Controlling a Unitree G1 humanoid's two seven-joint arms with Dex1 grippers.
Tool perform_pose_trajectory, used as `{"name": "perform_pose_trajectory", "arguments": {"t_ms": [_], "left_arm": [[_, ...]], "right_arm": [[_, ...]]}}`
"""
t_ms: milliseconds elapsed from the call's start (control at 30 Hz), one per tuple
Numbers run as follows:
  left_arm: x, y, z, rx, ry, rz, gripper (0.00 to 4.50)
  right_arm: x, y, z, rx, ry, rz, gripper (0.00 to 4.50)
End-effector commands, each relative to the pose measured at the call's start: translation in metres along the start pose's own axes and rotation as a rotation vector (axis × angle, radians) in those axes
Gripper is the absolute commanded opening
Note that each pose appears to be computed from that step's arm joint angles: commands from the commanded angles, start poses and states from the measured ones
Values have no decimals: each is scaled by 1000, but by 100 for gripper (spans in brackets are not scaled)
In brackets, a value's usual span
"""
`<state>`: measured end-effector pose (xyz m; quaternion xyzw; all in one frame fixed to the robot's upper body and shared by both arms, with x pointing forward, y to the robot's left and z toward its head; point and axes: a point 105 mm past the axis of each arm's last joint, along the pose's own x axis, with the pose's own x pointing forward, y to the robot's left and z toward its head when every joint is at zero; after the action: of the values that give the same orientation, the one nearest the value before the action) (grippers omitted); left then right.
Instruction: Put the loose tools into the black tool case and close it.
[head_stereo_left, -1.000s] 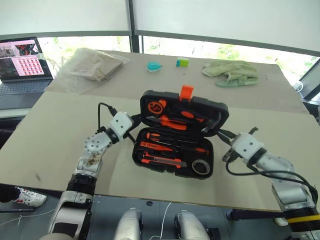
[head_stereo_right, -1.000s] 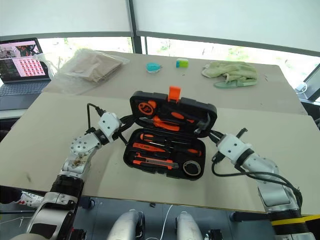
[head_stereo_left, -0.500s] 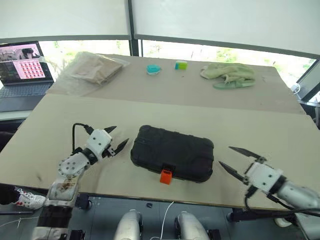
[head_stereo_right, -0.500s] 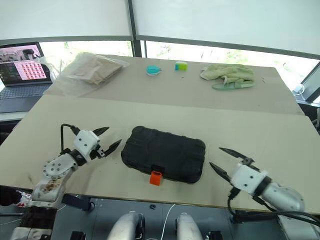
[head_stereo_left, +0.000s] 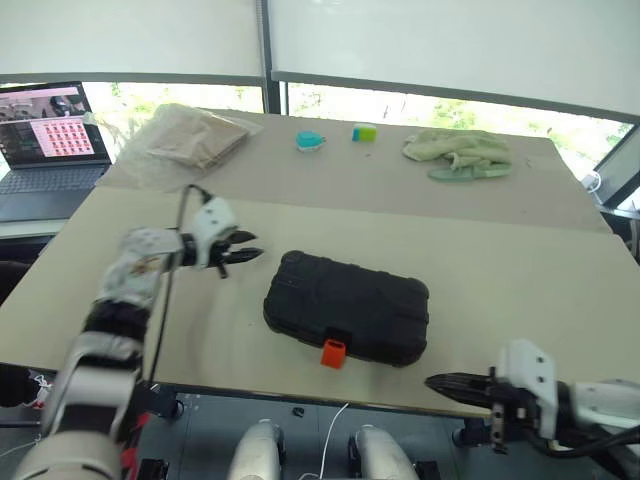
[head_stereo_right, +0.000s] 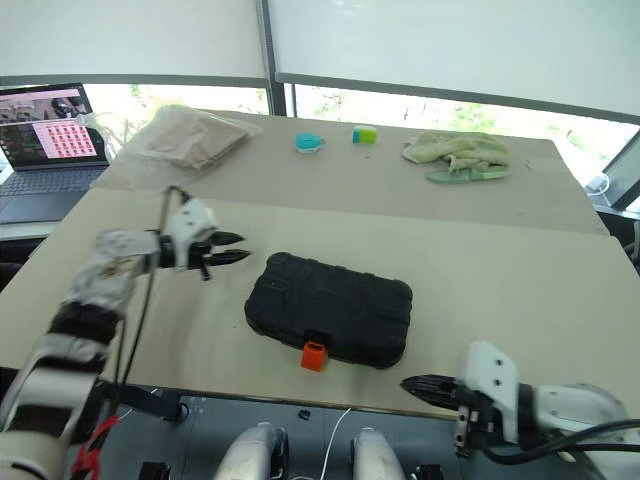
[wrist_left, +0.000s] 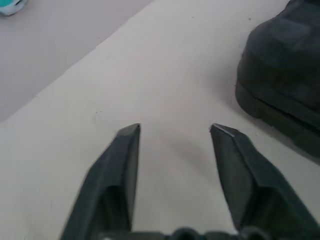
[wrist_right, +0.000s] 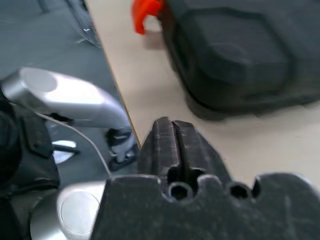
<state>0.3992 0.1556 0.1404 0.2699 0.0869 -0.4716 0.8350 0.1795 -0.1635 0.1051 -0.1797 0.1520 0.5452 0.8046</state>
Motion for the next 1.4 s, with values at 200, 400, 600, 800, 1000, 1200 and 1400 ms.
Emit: {"name": "perform_pose_trajectory", "arguments": {"t_ms": [200,400,600,800,1000,1200,1400], "left_arm": [[34,-9,29,167,-23,-167,5],[18,-39,33,220,-59,-434,5],[0,-46,38,228,-76,-450,5],[-5,-40,115,53,-256,-510,5],[31,-100,88,267,-86,-690,5],[62,-110,47,389,46,-640,5],[65,-111,43,362,26,-626,5]], "right_arm": [[17,-24,1,-44,41,-36,0],[18,-79,6,-72,30,-270,0],[8,-93,-5,-56,70,-342,0],[-1,-52,-4,-35,66,-146,0],[8,-37,-6,-44,91,-49,0],[30,-44,-8,-80,111,-53,0],[50,-54,-12,-88,102,-94,0]]}}
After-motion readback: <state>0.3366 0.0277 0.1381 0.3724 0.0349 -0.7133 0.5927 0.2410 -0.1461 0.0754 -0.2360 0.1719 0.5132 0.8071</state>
